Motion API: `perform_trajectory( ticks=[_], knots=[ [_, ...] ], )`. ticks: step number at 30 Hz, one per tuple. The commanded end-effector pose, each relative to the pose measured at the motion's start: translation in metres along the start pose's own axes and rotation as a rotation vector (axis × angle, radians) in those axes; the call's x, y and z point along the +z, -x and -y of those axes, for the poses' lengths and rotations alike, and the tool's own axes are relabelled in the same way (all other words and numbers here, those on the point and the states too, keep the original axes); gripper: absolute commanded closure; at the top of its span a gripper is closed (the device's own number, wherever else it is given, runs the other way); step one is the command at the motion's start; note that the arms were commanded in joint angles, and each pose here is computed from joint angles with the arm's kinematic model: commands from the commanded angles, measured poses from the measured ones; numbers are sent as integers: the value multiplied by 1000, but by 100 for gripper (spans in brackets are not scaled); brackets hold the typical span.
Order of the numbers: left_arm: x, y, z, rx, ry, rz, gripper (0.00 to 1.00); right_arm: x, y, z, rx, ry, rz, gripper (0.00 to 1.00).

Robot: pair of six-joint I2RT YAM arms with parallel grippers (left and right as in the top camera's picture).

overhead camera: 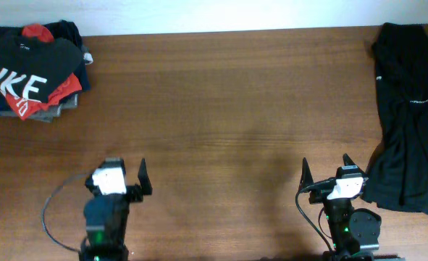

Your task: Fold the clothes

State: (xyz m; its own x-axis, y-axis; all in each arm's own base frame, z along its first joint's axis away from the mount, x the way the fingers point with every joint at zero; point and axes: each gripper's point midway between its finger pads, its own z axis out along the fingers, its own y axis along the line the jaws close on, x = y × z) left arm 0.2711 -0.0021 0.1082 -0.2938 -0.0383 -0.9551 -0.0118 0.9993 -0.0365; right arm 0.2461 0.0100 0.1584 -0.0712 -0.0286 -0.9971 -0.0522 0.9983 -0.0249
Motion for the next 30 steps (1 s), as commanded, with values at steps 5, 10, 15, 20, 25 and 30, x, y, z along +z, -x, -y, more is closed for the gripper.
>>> perform_trajectory(
  ticks=[5,10,15,20,25,30],
  knots=[
    [-12,15,8,66,-40,77,1,0,-1,-2,-2,13,0,1],
    [-20,9,8,77,-41,65,1,0,-1,-2,-2,13,0,1],
    [-27,13,9,77,-52,94,1,0,-1,-2,-2,13,0,1],
    [-35,31,12,74,-63,178,1,0,-1,-2,-2,13,0,1],
    [-39,39,12,74,-64,220,1,0,-1,-2,-2,13,0,1],
    [-39,39,12,74,-63,219,1,0,-1,-2,-2,13,0,1]
  ],
)
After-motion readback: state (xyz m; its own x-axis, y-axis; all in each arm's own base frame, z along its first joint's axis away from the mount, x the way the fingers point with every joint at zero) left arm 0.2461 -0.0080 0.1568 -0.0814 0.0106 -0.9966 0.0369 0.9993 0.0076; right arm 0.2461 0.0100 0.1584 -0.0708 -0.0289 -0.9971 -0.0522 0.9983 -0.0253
